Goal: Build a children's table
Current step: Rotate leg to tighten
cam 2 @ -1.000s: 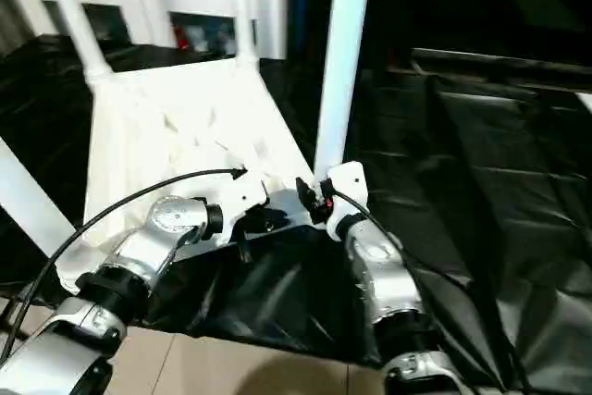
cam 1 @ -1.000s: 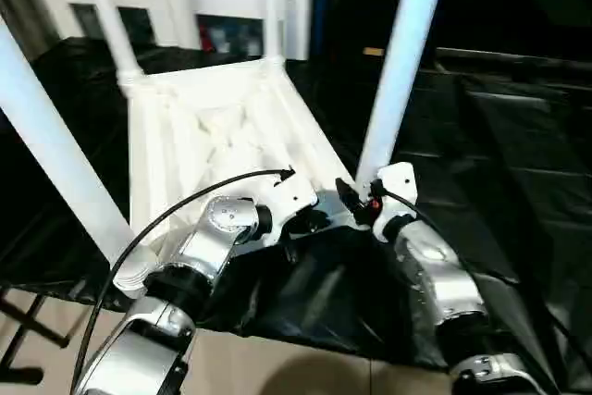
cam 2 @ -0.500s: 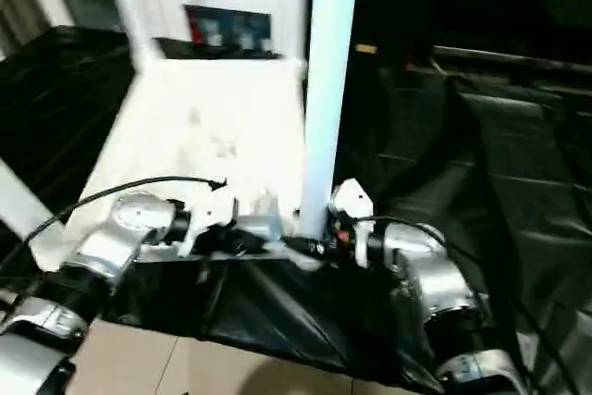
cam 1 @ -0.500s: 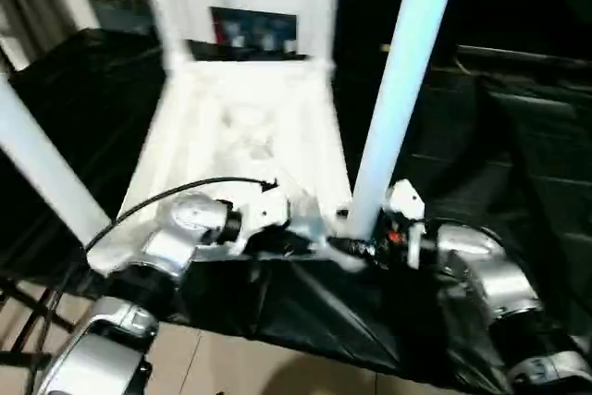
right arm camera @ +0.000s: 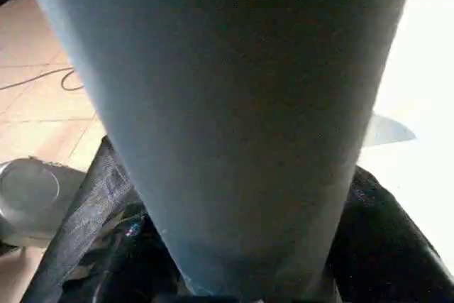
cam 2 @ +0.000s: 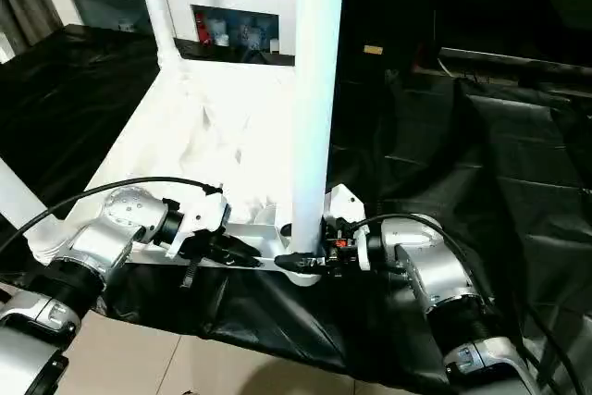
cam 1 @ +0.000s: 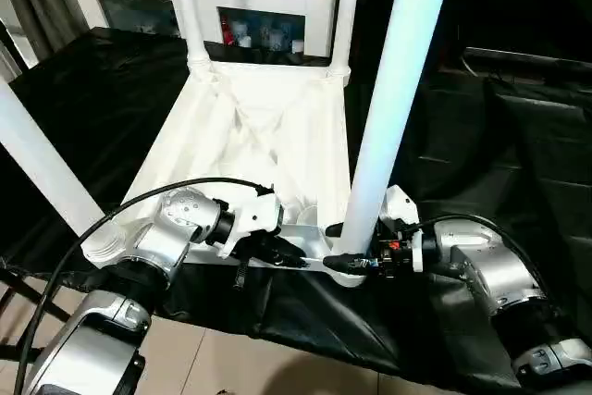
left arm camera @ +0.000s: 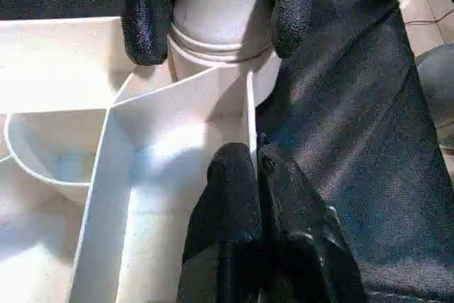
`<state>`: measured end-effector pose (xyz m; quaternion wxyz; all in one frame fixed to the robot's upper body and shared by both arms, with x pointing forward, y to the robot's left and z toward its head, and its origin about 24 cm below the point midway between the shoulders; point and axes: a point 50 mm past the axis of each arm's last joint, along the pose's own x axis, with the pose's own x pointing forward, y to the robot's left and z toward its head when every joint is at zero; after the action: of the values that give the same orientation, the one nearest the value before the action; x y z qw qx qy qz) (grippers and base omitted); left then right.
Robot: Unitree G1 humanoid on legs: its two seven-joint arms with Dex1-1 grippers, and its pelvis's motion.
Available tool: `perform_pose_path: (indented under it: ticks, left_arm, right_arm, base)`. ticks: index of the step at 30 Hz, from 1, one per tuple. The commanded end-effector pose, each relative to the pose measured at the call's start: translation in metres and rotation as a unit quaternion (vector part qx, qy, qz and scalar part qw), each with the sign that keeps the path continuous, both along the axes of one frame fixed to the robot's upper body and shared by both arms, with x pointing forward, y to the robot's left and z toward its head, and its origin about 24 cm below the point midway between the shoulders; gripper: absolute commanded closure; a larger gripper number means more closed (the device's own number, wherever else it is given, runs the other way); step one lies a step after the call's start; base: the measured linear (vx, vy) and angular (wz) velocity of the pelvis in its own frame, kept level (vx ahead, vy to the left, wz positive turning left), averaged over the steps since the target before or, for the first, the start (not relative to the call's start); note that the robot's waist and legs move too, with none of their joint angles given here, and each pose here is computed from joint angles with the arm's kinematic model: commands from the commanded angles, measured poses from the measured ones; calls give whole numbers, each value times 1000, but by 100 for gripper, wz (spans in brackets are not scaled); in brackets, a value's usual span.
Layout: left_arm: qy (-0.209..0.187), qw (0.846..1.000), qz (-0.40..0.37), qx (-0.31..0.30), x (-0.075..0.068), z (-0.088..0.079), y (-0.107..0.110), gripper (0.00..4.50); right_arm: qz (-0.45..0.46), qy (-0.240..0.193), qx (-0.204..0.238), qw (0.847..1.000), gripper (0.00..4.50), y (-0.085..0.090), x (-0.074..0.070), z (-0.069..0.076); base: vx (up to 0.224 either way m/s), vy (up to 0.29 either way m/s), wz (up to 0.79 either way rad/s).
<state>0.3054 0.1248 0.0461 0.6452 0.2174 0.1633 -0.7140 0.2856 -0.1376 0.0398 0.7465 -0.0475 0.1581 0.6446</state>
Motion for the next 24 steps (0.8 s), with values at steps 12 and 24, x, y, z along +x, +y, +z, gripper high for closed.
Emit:
perform_pose_path:
  ticks: [12, 24]
  left_arm:
    - [-15, 988, 151, -22, 6, -16, -39, 450]
    - [-26, 982, 186, -36, -3, -21, -75, 450]
  right_arm:
    - [-347, -10, 7, 938, 225, 10, 17, -31]
    - [-449, -33, 23, 893, 177, 48, 22, -30]
  base:
    - [0, 0, 0]
    - [0, 0, 0]
